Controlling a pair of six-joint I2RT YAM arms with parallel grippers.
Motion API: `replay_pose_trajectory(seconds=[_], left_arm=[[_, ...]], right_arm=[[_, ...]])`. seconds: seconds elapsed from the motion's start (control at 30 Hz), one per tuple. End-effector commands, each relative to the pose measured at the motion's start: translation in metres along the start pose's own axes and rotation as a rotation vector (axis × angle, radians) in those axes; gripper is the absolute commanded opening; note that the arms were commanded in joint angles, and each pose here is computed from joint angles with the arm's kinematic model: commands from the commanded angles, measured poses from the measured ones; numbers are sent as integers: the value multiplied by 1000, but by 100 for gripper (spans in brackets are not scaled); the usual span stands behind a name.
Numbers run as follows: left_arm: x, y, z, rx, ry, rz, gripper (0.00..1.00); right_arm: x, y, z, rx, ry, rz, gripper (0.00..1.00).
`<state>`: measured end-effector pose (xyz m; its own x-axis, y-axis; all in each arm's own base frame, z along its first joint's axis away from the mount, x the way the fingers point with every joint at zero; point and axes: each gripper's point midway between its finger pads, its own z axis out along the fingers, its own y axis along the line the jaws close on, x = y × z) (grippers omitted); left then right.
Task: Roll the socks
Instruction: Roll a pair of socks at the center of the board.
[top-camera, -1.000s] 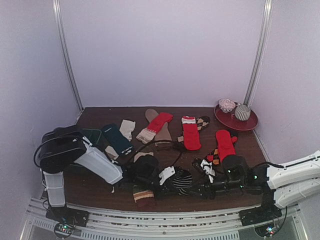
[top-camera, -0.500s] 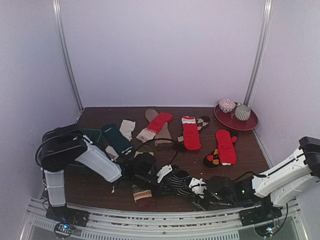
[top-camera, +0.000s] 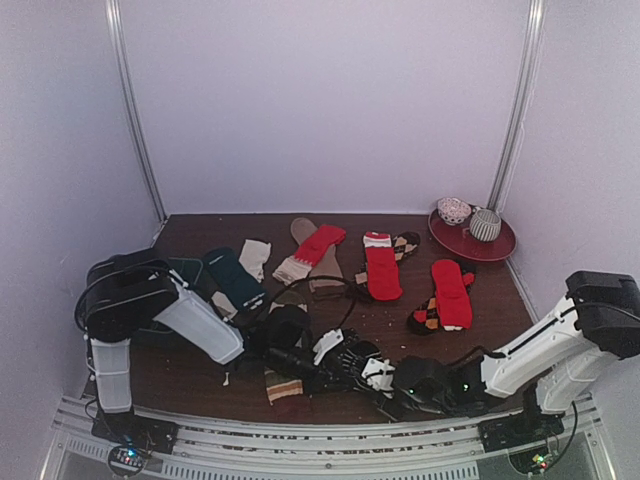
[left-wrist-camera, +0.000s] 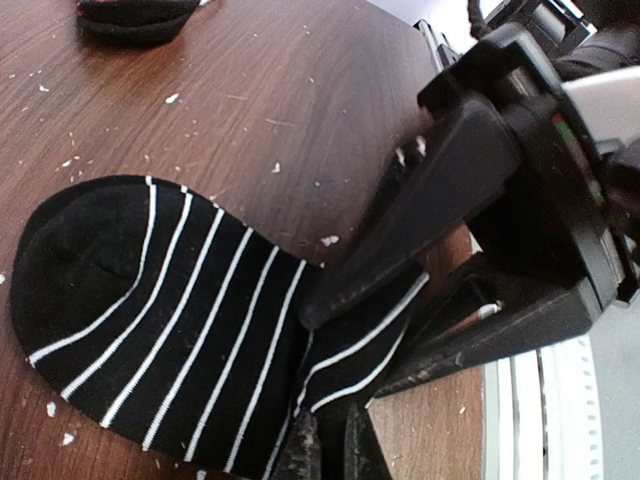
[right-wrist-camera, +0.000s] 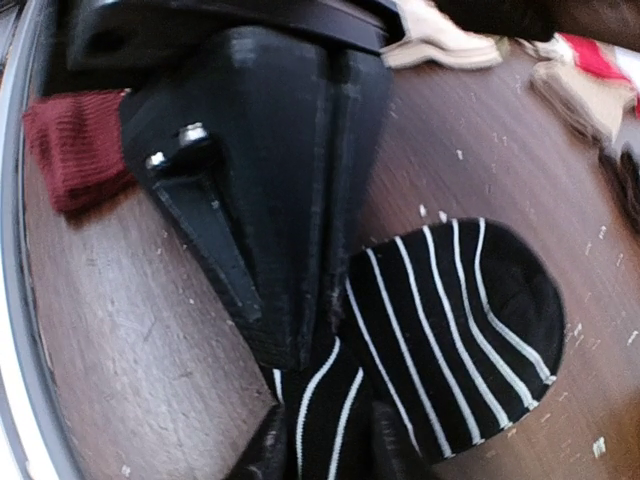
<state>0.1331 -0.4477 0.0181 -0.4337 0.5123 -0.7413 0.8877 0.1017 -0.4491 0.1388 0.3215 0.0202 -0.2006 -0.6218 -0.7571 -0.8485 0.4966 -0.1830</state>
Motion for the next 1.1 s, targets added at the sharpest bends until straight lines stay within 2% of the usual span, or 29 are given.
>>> replay_pose_trajectory(seconds=[0.0,0.07,0.13,0.27,0.3,0.33,0.47,0.57,0.8,0.97,1.07], left_arm=[[105,15,-5,-54,300,-179,0],[103,15,-5,-55,294,-171,0],[98,15,-6,-62,281,-152,1],[68,10,-15,-74,203,-51,25],[54,5,-20,-77,164,-13,41],[41,2,-24,-82,130,25,50],[-2,-11,-43,-113,1,176,63],[-24,-21,-49,-112,-76,296,66],[-31,-19,-28,-103,-102,449,68],[-16,-10,-17,-100,-65,479,67],[-8,-6,-12,-96,-48,467,60]], right_arm=[[0,6,3,-20,11,64,15],[3,5,3,-20,19,90,4],[5,6,2,-37,30,131,0],[14,9,1,-111,85,243,0],[17,12,0,-139,106,271,0],[21,14,0,-165,128,302,0],[33,26,-1,-287,219,392,0],[49,30,2,-329,306,450,0],[67,33,4,-387,405,532,0],[73,30,4,-393,435,549,0],[79,29,4,-388,454,552,0]])
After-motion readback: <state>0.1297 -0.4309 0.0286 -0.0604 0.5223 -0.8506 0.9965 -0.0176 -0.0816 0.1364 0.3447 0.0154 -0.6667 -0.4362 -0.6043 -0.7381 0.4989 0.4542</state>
